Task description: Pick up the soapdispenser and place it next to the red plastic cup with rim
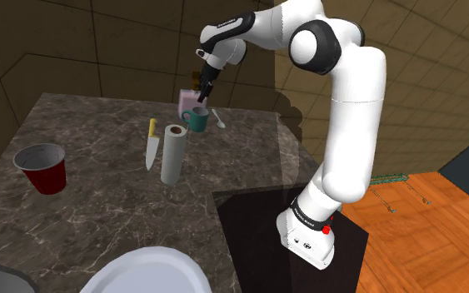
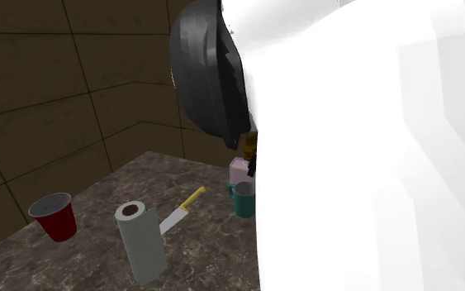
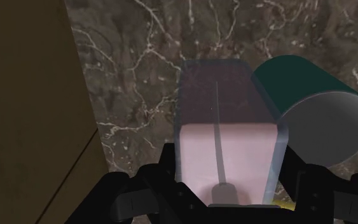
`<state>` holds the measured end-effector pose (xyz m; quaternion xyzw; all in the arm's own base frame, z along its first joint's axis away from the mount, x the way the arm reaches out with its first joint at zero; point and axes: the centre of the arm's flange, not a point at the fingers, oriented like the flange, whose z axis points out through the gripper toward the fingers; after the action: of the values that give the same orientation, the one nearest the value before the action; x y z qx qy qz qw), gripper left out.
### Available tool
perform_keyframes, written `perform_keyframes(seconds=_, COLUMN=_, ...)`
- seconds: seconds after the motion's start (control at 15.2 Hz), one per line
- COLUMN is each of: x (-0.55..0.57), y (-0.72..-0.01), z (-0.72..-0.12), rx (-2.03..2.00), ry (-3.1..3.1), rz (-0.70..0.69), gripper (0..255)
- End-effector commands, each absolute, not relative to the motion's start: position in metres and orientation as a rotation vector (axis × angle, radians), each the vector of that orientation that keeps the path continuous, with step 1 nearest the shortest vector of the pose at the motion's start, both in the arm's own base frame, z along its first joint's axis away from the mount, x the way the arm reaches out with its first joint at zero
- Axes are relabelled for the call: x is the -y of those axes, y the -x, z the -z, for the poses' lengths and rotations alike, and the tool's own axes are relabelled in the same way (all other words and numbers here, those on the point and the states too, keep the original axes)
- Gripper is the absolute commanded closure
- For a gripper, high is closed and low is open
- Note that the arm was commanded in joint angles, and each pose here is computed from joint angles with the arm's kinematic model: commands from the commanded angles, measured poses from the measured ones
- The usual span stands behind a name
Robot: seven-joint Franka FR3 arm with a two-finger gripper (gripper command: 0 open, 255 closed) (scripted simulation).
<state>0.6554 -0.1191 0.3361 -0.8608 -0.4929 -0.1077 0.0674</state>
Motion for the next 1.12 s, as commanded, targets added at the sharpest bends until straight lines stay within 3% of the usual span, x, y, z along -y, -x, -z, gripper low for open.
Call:
perform_keyframes(seconds=0.0, x=0.12, y=-0.657, z=-0.347, rx=1.485, ry=2.594, rz=0.325, gripper=255)
perform_keyframes(seconds=1.06, x=0.12, y=-0.657, z=-0.431, rx=1.485, ry=2.594, rz=0.325, gripper=255)
